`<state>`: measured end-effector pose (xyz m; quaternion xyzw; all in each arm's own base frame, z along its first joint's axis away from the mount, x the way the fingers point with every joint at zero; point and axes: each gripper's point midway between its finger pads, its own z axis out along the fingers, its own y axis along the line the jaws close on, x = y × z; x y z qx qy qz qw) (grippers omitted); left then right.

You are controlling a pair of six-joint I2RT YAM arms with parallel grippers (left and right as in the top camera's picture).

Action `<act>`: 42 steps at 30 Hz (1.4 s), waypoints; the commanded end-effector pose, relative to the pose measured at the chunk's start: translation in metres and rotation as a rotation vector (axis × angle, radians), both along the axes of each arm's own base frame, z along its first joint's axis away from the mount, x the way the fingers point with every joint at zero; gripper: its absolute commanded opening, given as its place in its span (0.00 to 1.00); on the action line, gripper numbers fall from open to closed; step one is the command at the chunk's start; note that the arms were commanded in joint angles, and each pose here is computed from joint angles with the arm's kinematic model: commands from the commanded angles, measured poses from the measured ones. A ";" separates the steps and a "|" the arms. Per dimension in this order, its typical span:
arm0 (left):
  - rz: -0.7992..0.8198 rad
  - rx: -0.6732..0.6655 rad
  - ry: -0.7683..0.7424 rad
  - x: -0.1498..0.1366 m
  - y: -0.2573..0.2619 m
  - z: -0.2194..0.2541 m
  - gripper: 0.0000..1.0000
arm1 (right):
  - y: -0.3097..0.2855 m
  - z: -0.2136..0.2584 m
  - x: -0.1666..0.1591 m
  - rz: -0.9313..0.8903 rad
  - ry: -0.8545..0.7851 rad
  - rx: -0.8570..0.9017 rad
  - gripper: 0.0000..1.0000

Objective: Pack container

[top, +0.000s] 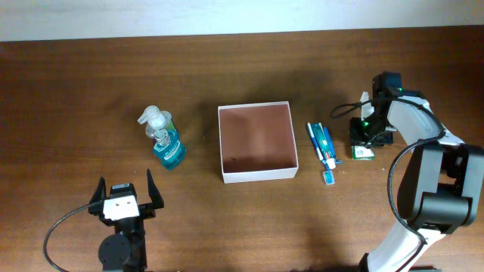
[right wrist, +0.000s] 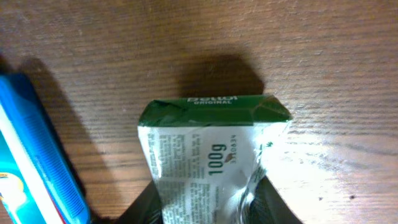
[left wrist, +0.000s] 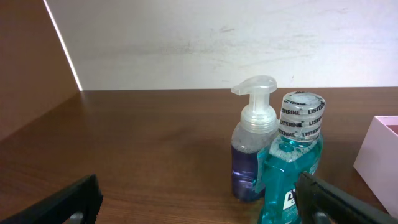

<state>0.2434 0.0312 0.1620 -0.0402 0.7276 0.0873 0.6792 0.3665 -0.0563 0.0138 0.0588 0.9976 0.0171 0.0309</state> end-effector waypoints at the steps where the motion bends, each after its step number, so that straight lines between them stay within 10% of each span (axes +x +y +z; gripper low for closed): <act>1: -0.009 0.016 0.000 0.000 -0.002 -0.001 0.99 | -0.001 0.001 0.000 -0.001 0.021 -0.004 0.25; 15: -0.009 0.015 0.000 0.000 -0.002 -0.001 0.99 | 0.010 0.045 0.028 0.008 -0.041 0.046 0.27; 19: -0.009 0.016 0.000 0.000 -0.002 -0.001 0.99 | 0.008 0.046 0.037 0.020 -0.077 0.039 0.57; 42: -0.009 0.016 0.000 0.000 -0.002 -0.001 1.00 | -0.001 -0.016 0.045 0.168 -0.011 -0.003 0.86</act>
